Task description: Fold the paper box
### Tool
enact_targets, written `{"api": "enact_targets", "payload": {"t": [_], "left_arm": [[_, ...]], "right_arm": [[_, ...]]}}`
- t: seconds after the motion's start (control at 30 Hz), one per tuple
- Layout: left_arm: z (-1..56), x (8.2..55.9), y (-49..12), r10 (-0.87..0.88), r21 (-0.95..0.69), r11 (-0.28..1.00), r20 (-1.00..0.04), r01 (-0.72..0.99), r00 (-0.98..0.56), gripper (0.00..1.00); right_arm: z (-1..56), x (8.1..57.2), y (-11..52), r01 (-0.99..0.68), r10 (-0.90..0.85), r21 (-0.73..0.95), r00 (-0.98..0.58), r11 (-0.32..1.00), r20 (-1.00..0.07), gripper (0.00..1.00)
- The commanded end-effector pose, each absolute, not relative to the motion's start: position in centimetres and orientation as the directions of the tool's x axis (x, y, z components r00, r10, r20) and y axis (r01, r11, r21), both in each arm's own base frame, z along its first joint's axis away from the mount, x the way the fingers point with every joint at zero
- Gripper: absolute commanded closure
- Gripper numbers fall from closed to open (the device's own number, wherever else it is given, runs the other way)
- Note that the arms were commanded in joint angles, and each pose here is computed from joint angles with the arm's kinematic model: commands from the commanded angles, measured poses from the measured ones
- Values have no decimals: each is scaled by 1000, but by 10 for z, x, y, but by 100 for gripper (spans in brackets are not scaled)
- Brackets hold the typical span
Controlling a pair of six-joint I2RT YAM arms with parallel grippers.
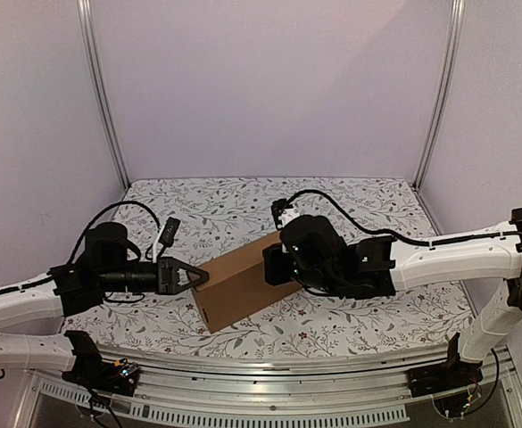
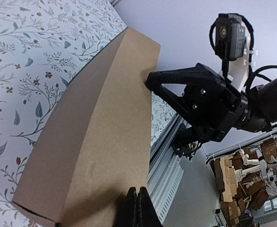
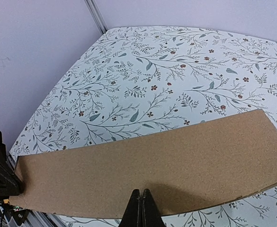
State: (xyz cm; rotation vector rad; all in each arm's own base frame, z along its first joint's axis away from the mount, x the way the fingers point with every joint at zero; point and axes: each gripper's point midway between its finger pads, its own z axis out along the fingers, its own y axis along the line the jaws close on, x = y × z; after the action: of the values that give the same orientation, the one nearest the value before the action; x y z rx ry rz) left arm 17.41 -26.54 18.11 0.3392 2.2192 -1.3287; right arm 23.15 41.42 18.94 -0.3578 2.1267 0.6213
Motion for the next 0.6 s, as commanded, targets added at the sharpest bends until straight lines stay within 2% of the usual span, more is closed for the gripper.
{"api": "enact_targets", "payload": {"t": [0.0, 0.1, 0.37, 0.57], "left_arm": [[94, 151, -259, -9, -777, 556, -361, 296, -933, 100], [92, 150, -257, 30, -746, 589, -363, 310, -931, 100], [144, 169, -255, 68, -644, 641, -493, 417, -867, 100], [136, 170, -247, 85, -605, 687, -483, 402, -871, 100]], "right_arm": [[83, 206, 373, -470, -316, 87, -707, 878, -632, 100], [83, 206, 374, -469, -314, 88, -708, 879, -633, 100], [95, 211, 379, -475, -306, 94, -694, 875, -652, 100], [137, 225, 381, -493, -277, 117, -652, 862, -706, 100]]}}
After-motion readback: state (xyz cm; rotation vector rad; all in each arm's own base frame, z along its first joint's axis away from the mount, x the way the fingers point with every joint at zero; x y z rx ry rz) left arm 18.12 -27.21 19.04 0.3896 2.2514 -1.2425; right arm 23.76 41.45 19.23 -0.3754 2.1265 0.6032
